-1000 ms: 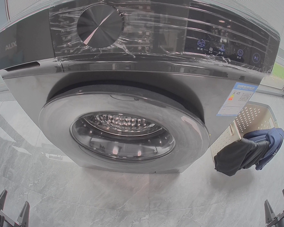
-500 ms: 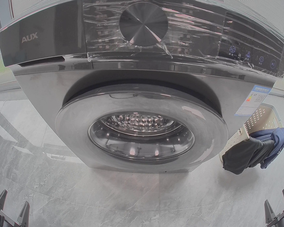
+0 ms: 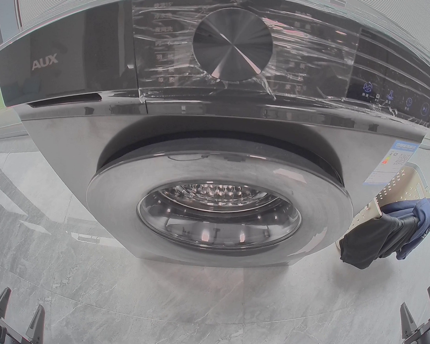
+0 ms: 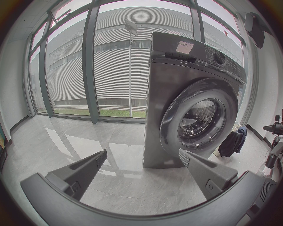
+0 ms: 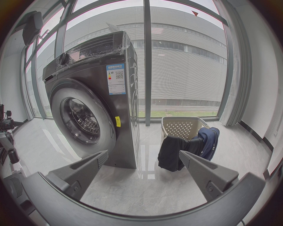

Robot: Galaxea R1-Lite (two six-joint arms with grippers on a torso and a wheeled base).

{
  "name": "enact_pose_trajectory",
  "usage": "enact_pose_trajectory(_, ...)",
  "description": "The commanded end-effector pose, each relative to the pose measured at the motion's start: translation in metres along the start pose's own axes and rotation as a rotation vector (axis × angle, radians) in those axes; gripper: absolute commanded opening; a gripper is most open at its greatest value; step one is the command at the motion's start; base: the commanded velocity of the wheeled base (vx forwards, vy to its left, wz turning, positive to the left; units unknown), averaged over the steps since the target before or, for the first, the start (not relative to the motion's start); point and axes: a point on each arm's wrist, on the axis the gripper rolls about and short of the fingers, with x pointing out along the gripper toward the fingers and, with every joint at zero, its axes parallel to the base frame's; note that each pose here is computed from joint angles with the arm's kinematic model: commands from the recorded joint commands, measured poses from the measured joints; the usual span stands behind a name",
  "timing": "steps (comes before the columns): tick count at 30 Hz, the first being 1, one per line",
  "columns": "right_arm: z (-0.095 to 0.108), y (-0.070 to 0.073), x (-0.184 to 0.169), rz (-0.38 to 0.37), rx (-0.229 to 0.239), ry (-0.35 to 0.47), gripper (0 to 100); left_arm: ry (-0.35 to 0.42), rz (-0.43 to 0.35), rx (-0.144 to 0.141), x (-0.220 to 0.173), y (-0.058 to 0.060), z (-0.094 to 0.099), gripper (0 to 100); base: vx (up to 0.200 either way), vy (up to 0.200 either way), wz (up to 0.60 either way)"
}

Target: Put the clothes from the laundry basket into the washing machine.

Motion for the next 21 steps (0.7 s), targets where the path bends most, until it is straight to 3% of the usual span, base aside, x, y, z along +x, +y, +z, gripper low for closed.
enact_pose_trajectory(1,-0.005,0.0,0.0,-0.003,-0.002,0.003,100,0.005,0.001,-0.001,0.0,0.0,-0.004,100,0.0,0.0,0.0)
enact_pose_trajectory(11,-0.004,0.0,0.0,-0.005,0.007,-0.009,100,0.005,0.001,-0.001,0.0,0.0,-0.004,100,0.0,0.0,0.0)
enact_pose_trajectory(12,0.003,0.0,-0.002,-0.002,0.007,-0.046,100,0.003,0.001,-0.001,0.0,0.0,-0.004,100,0.0,0.0,0.0)
enact_pose_trajectory(14,0.043,0.0,-0.012,0.007,0.041,-0.19,100,0.003,0.001,-0.001,0.0,0.0,-0.004,100,0.0,0.0,0.0)
enact_pose_trajectory(15,0.056,-0.001,-0.011,0.014,0.064,-0.187,100,0.003,0.001,-0.001,0.0,0.0,-0.004,100,0.0,0.0,0.0)
enact_pose_trajectory(17,0.063,-0.001,0.001,0.022,0.101,-0.088,100,0.003,0.001,-0.001,0.0,0.0,-0.004,100,0.0,0.0,0.0)
enact_pose_trajectory(19,0.047,0.0,0.019,0.053,0.128,0.112,100,0.003,0.001,-0.001,0.0,0.0,-0.004,100,0.0,0.0,0.0)
enact_pose_trajectory(21,0.035,0.001,0.033,0.107,0.134,0.254,100,0.003,0.001,-0.001,0.0,0.0,-0.004,100,0.0,0.0,0.0)
